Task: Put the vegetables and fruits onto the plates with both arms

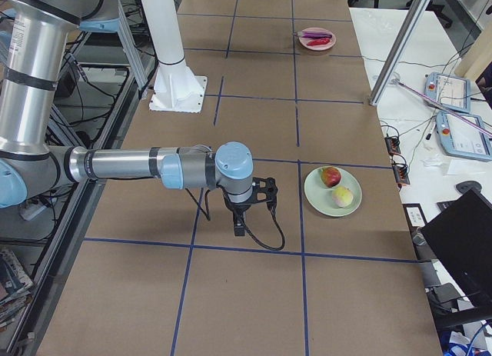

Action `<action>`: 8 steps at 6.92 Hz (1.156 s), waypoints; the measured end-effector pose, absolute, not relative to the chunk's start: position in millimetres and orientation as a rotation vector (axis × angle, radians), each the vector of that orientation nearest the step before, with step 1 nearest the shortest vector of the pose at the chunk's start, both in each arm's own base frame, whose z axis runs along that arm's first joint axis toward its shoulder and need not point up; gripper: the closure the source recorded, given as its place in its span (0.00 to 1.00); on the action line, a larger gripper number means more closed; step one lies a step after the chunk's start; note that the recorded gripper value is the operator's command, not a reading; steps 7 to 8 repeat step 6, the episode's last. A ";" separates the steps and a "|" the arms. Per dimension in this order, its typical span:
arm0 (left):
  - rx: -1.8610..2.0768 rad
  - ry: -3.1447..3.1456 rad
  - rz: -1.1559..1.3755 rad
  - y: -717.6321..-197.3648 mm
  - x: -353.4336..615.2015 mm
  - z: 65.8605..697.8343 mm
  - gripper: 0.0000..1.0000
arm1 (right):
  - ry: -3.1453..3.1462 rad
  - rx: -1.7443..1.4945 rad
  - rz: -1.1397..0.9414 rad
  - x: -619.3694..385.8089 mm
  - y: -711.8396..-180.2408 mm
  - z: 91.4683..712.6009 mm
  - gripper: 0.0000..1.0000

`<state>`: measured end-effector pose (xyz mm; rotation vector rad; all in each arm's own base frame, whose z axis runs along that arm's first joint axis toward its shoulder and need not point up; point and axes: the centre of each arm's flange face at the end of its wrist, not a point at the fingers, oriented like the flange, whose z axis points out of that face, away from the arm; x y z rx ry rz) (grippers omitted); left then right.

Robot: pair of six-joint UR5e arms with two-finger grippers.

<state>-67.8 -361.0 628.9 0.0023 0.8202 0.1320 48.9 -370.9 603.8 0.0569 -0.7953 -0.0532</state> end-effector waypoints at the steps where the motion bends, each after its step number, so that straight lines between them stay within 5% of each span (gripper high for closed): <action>1: 0.010 0.819 0.138 -362.5 -67.3 624.8 0.00 | -0.798 0.050 -0.054 47.3 -372.1 606.6 0.00; 8: 0.010 0.818 0.146 -360.4 -65.3 623.0 0.00 | -0.803 0.053 -0.058 46.1 -370.9 606.9 0.00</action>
